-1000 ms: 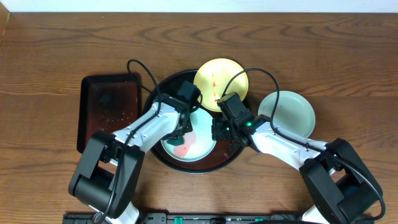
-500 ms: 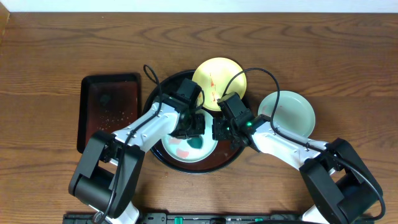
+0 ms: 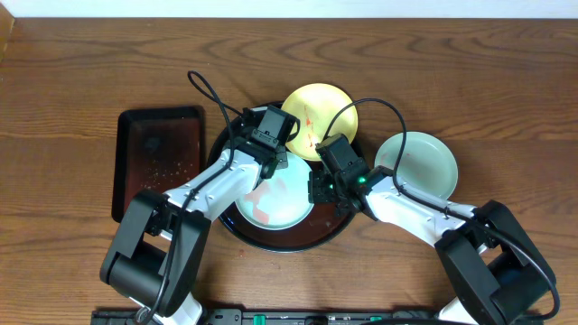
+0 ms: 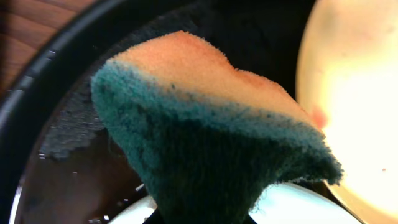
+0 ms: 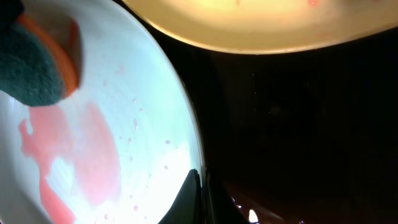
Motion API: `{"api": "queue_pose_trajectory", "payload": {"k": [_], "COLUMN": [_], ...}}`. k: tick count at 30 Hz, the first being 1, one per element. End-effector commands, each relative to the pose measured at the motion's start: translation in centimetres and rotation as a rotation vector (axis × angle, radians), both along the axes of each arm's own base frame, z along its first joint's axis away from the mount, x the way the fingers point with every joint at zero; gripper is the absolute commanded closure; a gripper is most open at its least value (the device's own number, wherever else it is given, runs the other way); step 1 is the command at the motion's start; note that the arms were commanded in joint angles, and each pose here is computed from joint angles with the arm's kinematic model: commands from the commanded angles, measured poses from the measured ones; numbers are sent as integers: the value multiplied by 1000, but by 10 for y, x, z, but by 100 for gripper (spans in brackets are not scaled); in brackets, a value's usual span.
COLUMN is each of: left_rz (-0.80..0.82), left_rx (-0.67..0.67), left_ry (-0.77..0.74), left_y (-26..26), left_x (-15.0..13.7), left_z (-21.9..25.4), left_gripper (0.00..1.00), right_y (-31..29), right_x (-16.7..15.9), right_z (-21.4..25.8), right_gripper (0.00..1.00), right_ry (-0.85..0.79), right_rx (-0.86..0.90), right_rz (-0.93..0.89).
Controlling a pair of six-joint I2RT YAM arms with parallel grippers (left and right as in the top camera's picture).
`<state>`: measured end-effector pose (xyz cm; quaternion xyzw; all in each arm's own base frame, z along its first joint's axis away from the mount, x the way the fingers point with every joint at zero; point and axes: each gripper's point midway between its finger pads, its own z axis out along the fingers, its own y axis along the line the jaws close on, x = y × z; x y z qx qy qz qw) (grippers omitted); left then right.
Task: Clean dirty plates on tray and stack at the side
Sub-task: 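Scrub the second light-blue plate with the sponge in the left gripper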
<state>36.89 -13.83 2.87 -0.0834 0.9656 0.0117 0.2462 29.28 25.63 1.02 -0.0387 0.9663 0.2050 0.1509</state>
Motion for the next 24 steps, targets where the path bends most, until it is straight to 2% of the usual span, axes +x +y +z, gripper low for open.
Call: {"api": "queue_pose_trajectory", "payload": {"k": [1, 5, 9, 17, 24], "left_rz": [44, 44, 43, -76, -87], "left_rx": [77, 91, 75, -208, -224], "left_ry": [2, 28, 6, 6, 2], "left_y": [18, 23, 20, -36, -41], "left_x": [-3, -13, -9, -1, 0], "left_z": [-8, -17, -17, -12, -11], "left_gripper": [92, 92, 93, 92, 92], "right_y": [-6, -6, -6, -6, -6], "right_x": [1, 1, 2, 2, 2], "right_z": [-3, -3, -3, -3, -3], "right_gripper": [99, 99, 99, 99, 99], "right_ry": [0, 0, -1, -1, -1], "right_rx": [-21, -21, -21, -21, -21], "right_rz": [-4, -4, -4, -4, -4]}}
